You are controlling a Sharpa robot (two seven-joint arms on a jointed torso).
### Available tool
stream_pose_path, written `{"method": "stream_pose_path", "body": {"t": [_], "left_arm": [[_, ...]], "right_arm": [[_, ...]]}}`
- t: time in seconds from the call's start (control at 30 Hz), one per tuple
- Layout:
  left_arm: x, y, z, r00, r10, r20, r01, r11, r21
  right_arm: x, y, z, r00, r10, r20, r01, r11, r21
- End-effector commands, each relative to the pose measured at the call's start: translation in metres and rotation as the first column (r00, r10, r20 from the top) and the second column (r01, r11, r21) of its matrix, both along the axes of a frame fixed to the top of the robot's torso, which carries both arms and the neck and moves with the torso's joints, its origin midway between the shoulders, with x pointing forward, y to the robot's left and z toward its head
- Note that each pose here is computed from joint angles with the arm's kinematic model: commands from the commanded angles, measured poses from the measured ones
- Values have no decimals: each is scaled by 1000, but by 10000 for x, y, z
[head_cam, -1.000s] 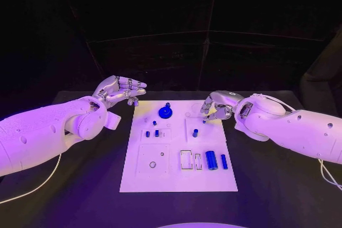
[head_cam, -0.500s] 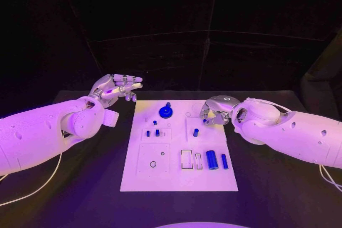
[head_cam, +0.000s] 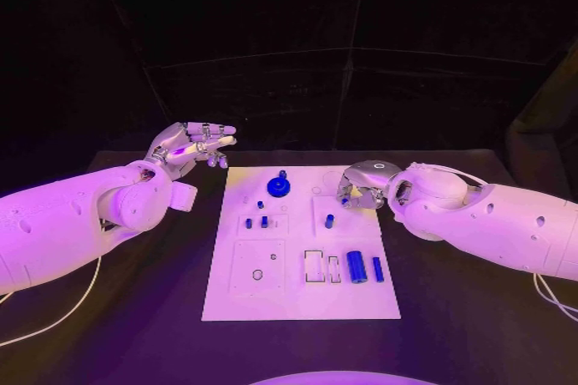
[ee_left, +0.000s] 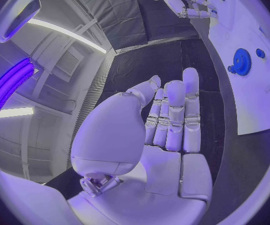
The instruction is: Assemble the parts on the task board
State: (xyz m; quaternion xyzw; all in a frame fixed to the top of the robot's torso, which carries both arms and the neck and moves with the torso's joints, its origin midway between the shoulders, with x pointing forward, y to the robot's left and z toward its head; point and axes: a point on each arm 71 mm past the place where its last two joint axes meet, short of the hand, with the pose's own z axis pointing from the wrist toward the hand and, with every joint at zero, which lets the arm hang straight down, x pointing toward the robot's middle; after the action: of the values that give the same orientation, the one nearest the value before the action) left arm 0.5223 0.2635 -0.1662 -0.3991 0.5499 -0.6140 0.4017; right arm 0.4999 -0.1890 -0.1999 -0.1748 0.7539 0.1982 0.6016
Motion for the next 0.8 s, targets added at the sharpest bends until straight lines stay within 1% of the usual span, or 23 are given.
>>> {"method": "stream_pose_path", "body": {"t": [0.03,0.27,0.53,0.67,0.8], "left_arm": [[0,3,22,1000,-6,14,6,1000,-19],[1,20,21,1000,-3,13,3,1000,-18],[0,30,20,1000,-1,12,1,1000,-16],[0,32,20,1000,0,12,1,1000,-16],[-1,40,20,1000,2,12,-2,1000,-15]], "right_arm": [[4,-5,-18,1000,-2,-17,2,999,-32],[7,-17,-39,1000,-10,-27,9,999,-53],[1,0,-50,1000,-9,-27,7,998,-55],[-8,12,-44,1000,-11,-3,11,999,-47],[-22,4,-14,999,-20,26,21,1000,-11]]}}
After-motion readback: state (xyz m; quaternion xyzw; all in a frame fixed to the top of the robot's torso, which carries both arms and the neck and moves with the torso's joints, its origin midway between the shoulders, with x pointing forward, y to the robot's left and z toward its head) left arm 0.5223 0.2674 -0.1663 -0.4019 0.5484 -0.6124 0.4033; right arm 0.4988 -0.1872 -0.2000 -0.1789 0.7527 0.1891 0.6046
